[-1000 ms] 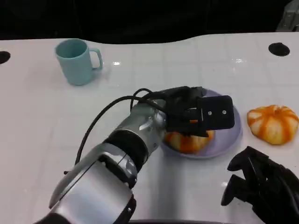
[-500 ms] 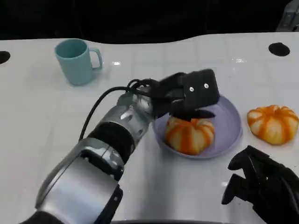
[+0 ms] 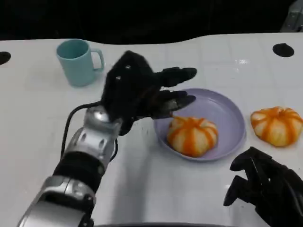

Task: Grasp the bread from the table and place it into the plate.

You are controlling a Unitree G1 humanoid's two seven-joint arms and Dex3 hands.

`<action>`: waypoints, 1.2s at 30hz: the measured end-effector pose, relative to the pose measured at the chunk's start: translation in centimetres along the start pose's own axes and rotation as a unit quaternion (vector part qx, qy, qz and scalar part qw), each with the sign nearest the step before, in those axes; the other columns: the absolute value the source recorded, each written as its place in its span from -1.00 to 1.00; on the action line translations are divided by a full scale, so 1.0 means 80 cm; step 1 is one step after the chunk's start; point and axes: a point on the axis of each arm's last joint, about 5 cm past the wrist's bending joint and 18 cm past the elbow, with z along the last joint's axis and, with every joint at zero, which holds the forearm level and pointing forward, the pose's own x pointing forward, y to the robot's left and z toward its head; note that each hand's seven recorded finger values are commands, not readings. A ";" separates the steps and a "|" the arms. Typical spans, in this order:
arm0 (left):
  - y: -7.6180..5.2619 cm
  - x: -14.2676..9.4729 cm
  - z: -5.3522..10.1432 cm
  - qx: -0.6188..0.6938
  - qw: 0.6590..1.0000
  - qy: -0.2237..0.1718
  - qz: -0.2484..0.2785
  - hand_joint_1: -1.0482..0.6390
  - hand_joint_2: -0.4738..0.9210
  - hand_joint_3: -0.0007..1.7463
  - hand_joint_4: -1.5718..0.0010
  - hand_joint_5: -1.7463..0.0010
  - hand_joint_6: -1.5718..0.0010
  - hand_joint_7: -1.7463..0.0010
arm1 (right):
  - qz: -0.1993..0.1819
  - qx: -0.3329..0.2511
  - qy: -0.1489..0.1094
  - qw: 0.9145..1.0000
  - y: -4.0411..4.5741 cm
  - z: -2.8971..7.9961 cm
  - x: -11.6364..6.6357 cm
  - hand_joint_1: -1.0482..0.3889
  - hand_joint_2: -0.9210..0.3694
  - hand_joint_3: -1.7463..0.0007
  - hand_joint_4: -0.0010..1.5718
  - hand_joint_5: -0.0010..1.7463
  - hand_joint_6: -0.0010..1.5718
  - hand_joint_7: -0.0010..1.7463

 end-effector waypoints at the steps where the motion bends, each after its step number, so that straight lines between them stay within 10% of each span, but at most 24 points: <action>1: 0.002 -0.006 0.000 -0.029 1.000 -0.009 -0.001 -0.47 1.00 -0.54 0.78 0.32 0.52 0.94 | 0.000 0.000 0.000 1.000 0.000 0.000 0.000 -0.10 -1.00 0.49 -0.17 1.00 -0.34 0.83; 5: 0.006 -0.023 0.001 -0.090 0.996 -0.022 -0.006 -0.46 1.00 -0.54 0.81 0.24 0.51 0.94 | 0.001 0.000 -0.001 1.000 0.000 0.000 0.000 -0.10 -1.00 0.48 -0.17 1.00 -0.34 0.83; 9: 0.006 -0.049 -0.003 -0.202 0.977 -0.062 0.008 -0.46 1.00 -0.56 0.40 -0.33 0.10 0.68 | 0.002 0.000 -0.002 1.000 0.001 0.001 0.000 -0.11 -1.00 0.48 -0.17 1.00 -0.34 0.83; 16: -0.007 -0.108 -0.034 -0.349 0.933 -0.073 0.056 -0.47 1.00 -0.48 0.23 -0.74 0.21 -0.22 | 0.004 -0.003 -0.002 1.000 0.002 0.001 0.001 -0.12 -1.00 0.47 -0.19 1.00 -0.36 0.83; 36: -0.054 -0.184 -0.067 -0.436 0.886 -0.074 0.140 -0.43 1.00 -0.45 0.12 -1.00 0.34 -0.82 | 0.003 -0.008 -0.003 1.000 0.003 0.003 -0.003 -0.13 -1.00 0.46 -0.20 1.00 -0.37 0.84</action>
